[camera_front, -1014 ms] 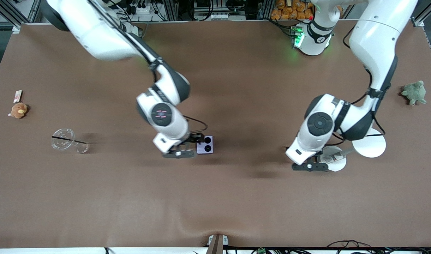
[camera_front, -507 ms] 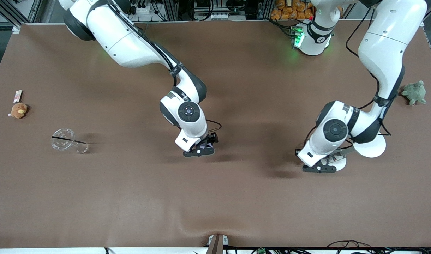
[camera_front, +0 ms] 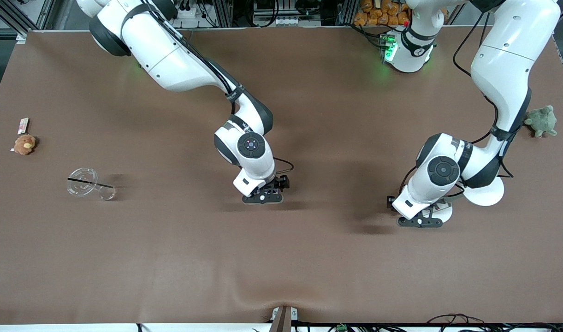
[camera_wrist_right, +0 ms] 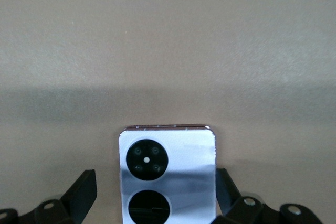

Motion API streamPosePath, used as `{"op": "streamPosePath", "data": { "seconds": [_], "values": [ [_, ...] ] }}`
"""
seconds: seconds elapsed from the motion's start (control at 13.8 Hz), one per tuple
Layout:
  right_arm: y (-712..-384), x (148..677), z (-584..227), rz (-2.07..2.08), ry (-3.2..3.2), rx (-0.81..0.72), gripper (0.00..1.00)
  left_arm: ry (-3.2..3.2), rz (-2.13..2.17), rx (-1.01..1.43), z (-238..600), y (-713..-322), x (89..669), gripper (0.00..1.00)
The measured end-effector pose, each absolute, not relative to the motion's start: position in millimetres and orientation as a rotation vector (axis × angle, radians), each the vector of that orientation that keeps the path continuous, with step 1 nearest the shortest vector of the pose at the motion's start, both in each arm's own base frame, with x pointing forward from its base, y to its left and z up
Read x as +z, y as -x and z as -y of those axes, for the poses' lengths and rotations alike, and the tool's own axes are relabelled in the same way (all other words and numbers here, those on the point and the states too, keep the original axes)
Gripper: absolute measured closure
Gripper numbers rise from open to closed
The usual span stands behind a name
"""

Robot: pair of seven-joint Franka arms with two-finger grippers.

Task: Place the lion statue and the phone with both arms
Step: 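Carry the lion to the lamp base with the left gripper and release, then withdraw the left gripper while the right gripper carries the phone toward the cup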

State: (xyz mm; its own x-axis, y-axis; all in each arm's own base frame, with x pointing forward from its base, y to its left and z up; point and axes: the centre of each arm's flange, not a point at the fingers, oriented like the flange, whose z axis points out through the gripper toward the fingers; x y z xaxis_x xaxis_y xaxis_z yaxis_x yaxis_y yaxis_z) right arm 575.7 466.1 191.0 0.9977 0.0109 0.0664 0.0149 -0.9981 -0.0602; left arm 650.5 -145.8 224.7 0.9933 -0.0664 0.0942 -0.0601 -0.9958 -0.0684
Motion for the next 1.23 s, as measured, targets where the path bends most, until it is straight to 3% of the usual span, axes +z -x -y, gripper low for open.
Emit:
{"op": "streamPosePath", "data": {
  "seconds": [0.14, 0.22, 0.58, 0.94, 1.23],
  "values": [
    [-576, 188, -465, 0.016, 3.083, -0.103, 0.0, 3.078, -0.086, -0.207, 157, -657, 266, 0.01],
    [-578, 187, -462, 0.012, 3.088, -0.107, 0.0, 3.081, -0.062, -0.218, 162, -659, 292, 0.0],
    [-580, 184, -459, 0.011, 3.097, -0.111, 0.0, 3.052, 0.017, -0.272, 173, -654, 416, 0.0],
    [-577, 173, -458, 0.012, 3.105, -0.09, 0.0, 3.079, 0.119, -0.136, 172, -632, 529, 0.0],
    [-577, 169, -458, 0.006, 3.102, -0.091, 0.0, 3.074, 0.08, -0.156, 167, -617, 583, 0.0]
  ]
}}
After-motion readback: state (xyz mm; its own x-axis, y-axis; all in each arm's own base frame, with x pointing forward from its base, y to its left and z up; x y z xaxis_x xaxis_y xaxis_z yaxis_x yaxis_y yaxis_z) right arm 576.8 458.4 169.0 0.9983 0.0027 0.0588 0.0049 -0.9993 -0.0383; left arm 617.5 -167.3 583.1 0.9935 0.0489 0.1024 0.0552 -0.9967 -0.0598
